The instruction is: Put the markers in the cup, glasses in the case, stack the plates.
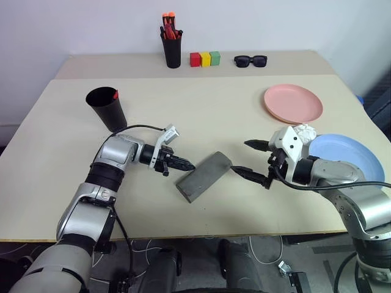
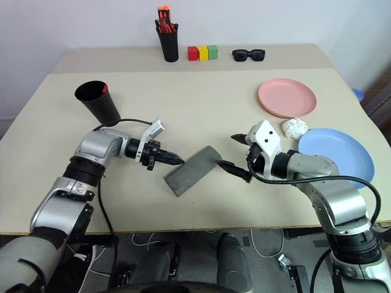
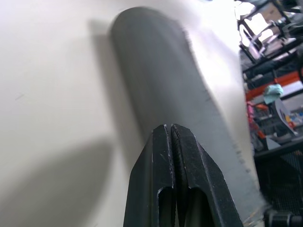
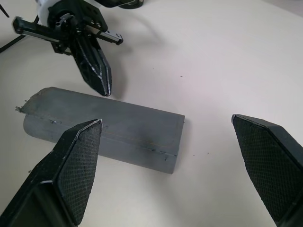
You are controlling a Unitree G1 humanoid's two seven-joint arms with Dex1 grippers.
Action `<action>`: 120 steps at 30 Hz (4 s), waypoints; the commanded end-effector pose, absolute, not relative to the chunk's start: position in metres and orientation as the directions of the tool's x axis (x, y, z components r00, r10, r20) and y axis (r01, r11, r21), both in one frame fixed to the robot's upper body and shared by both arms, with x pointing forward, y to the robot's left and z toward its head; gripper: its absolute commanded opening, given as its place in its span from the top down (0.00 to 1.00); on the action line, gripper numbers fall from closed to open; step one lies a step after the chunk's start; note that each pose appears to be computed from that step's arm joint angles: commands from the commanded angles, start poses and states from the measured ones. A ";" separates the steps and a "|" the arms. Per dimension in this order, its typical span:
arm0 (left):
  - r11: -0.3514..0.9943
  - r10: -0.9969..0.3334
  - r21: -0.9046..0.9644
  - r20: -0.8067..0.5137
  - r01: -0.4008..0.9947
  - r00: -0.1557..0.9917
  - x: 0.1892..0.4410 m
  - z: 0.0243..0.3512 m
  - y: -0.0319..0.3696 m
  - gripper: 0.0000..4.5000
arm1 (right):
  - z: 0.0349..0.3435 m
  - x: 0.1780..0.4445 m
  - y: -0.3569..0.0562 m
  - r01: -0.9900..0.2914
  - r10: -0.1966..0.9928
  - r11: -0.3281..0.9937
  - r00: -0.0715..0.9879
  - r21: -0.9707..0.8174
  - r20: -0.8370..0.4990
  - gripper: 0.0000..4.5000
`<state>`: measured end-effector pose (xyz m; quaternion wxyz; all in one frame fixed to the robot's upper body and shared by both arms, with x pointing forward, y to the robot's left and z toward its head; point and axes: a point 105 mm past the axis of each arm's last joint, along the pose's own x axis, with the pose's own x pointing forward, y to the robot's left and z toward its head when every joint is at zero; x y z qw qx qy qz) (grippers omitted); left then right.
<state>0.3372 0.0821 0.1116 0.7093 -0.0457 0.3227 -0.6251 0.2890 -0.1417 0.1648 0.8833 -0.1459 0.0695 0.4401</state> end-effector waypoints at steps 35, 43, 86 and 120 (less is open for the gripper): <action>-0.064 -0.998 0.099 0.014 0.993 -0.066 0.322 0.211 0.085 0.00 | 0.100 0.283 -0.330 -0.093 -0.123 0.947 0.781 -0.308 -0.612 0.49; -0.008 -0.999 0.104 0.033 0.995 -0.012 0.327 0.215 0.086 0.00 | 0.145 0.304 -0.357 0.018 -0.241 0.913 0.831 -0.408 -0.502 0.98; 0.287 -0.954 0.149 0.138 0.946 0.268 0.351 0.214 0.118 0.00 | 0.211 0.442 -0.299 -0.104 0.095 0.991 0.989 -0.082 -0.111 0.13; 0.306 -0.945 0.141 0.164 0.942 0.282 0.355 0.228 0.111 0.00 | 0.218 0.457 -0.280 -0.090 0.062 0.936 0.994 -0.339 -0.094 0.99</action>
